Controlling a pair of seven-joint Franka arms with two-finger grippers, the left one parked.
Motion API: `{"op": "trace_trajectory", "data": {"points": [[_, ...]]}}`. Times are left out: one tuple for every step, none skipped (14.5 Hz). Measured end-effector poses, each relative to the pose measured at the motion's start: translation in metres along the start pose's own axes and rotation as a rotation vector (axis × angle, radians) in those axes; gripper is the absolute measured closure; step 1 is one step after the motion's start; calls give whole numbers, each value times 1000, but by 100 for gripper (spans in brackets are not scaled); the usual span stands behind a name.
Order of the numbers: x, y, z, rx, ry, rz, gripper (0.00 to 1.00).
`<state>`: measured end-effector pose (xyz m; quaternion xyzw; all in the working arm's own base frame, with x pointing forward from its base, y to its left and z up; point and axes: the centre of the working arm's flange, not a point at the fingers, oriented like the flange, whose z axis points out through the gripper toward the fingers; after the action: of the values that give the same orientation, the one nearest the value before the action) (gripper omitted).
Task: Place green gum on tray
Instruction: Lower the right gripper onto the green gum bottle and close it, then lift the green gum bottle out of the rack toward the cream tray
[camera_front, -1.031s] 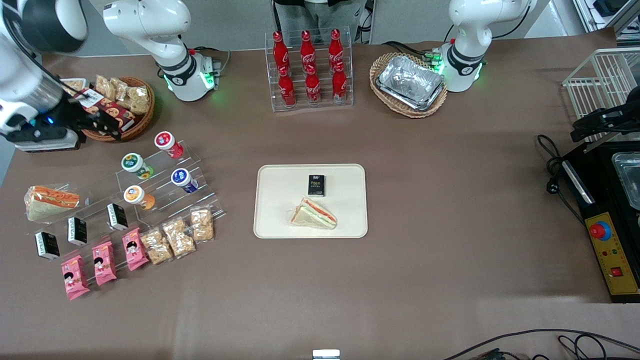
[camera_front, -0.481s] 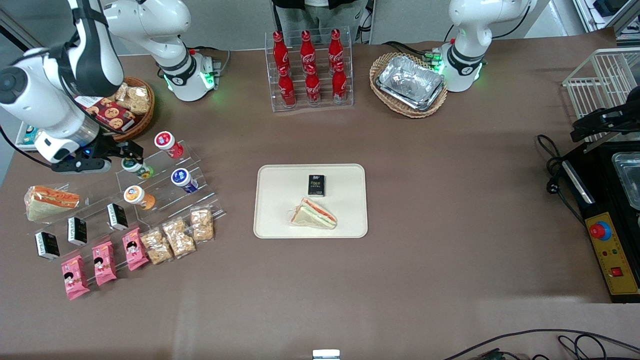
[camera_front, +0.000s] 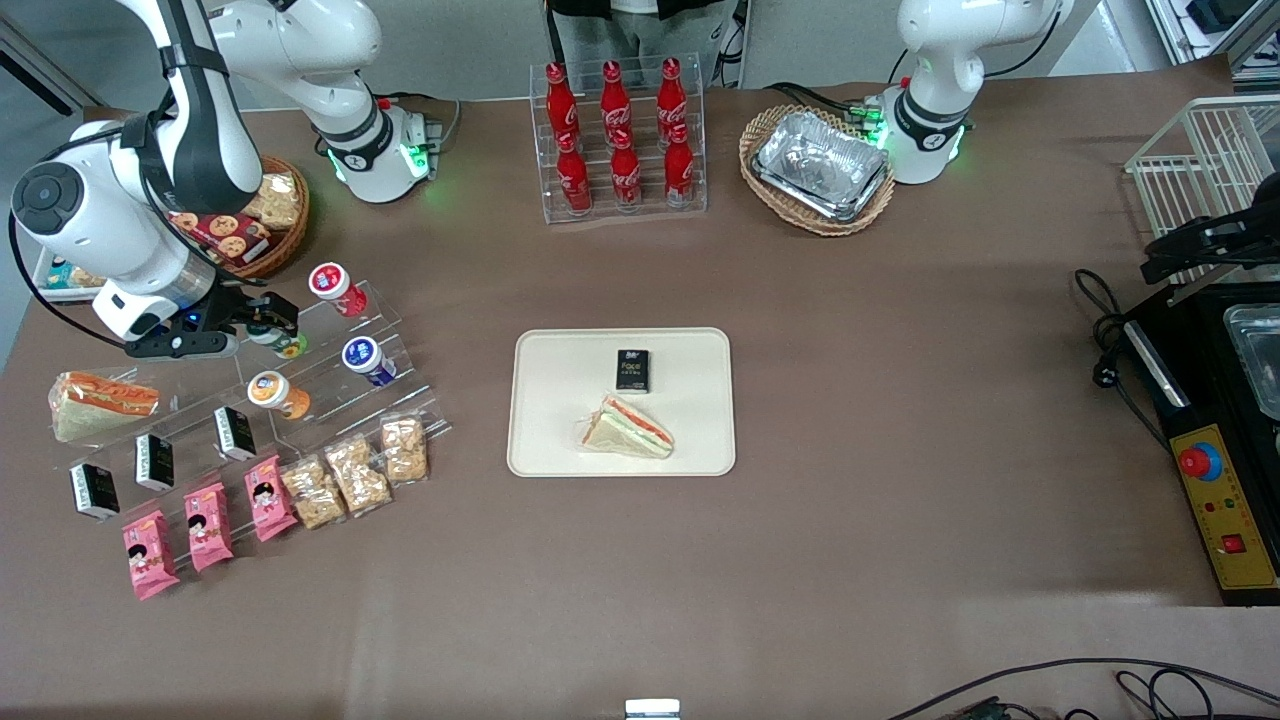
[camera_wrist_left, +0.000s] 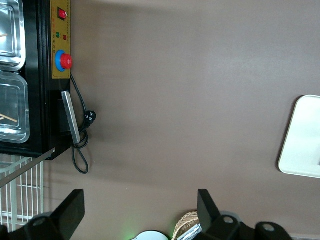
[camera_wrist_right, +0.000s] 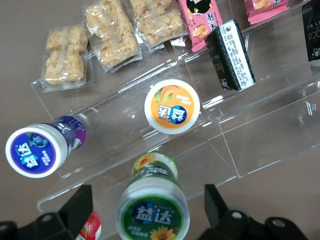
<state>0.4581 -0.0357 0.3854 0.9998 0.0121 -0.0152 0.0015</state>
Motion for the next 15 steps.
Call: {"op": "trace_trajectory", "data": {"points": [[0,0,1,0,-1,0,0],[0,0,1,0,-3,0,1],[0,0,3,0,-6,0,1],[-1,1,4,1,-9,2,1],[-2,2,6,1,-12,4,1],[-3,2,7,1,-15,6,1],[-4,3,9,2,-19,8,1],[-5,3,10,2,-21,8,2],[-5,3,11,2,-23,8,2],[-6,3,12,2,-23,8,4],[-6,3,12,2,-23,8,4],[-6,3,12,2,-22,8,13],[-6,3,12,2,-21,8,22],[-6,3,12,2,-21,8,33],[-6,3,12,2,-20,8,41]]}}
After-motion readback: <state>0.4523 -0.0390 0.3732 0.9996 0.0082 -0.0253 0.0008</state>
